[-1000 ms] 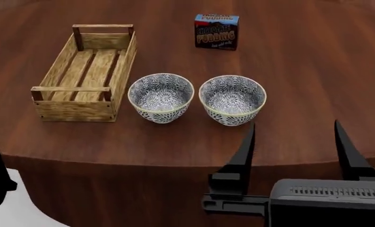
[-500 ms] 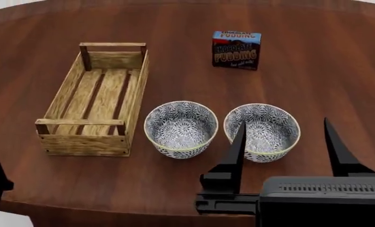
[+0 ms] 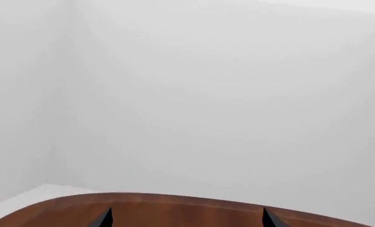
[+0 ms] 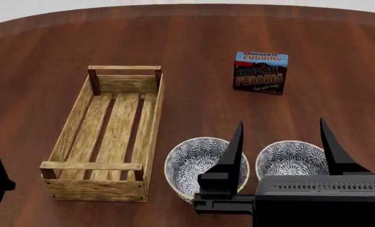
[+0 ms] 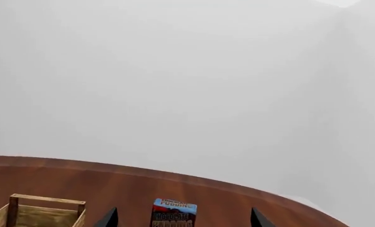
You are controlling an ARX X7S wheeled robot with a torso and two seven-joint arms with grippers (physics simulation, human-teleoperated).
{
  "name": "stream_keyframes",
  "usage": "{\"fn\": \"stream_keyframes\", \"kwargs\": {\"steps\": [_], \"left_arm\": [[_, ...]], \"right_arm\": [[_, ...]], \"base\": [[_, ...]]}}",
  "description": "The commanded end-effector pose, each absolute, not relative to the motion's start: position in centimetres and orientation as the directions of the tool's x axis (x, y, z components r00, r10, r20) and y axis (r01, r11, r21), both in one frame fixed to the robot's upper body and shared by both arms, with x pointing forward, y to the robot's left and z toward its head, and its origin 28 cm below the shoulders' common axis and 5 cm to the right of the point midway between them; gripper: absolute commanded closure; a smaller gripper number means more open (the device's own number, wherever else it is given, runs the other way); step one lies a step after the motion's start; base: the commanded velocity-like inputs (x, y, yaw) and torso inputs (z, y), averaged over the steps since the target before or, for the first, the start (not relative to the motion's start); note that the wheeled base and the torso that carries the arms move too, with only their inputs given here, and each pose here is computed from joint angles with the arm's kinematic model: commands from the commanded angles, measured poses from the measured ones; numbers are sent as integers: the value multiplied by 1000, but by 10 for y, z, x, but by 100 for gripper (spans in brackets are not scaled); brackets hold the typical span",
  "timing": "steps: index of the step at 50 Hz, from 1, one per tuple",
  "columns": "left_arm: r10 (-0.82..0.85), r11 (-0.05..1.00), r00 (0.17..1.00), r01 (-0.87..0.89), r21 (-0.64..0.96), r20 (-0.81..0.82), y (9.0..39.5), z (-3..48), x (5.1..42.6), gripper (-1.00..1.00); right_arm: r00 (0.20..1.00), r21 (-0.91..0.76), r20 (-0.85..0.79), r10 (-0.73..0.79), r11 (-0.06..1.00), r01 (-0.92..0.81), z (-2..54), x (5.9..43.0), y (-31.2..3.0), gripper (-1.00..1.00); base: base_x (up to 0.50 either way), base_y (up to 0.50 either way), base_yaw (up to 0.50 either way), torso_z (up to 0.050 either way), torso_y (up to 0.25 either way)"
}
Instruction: Stack the left bowl on the right bowl and place them in the tray.
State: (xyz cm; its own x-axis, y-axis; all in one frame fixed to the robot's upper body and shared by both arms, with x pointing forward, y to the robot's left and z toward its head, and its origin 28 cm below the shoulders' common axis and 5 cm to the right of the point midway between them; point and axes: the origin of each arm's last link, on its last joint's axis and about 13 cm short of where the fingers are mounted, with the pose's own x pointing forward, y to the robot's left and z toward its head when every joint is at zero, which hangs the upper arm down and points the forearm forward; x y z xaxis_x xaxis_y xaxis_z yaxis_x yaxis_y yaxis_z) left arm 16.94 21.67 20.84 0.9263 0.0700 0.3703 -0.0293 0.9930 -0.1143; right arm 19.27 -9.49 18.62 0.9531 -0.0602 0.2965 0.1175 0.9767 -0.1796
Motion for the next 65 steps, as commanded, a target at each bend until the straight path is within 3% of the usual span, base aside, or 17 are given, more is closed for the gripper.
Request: {"fn": "stream_keyframes", "kwargs": {"steps": [1,43,55,65], "left_arm": [[69,993,928,-29,-116,366,216,207,171,-100],[56,994,930,-18,-108,364,214,207,172,-100],[73,996,924,-50,-70,375,215,206,170,-100],[82,995,924,-56,-80,373,216,207,170,-100]], "right_arm": [[953,-181,295,-64,976,122,186,193,-95,-100],[950,-173,303,-69,977,126,186,193,-96,-100],[948,-181,312,-54,977,115,186,191,-95,-100],[948,-182,314,-50,977,112,186,192,-95,-100]], "base": [[426,191,0,0,10],[432,157,0,0,1],[-5,0,0,0,1],[0,0,0,0,-187]]}}
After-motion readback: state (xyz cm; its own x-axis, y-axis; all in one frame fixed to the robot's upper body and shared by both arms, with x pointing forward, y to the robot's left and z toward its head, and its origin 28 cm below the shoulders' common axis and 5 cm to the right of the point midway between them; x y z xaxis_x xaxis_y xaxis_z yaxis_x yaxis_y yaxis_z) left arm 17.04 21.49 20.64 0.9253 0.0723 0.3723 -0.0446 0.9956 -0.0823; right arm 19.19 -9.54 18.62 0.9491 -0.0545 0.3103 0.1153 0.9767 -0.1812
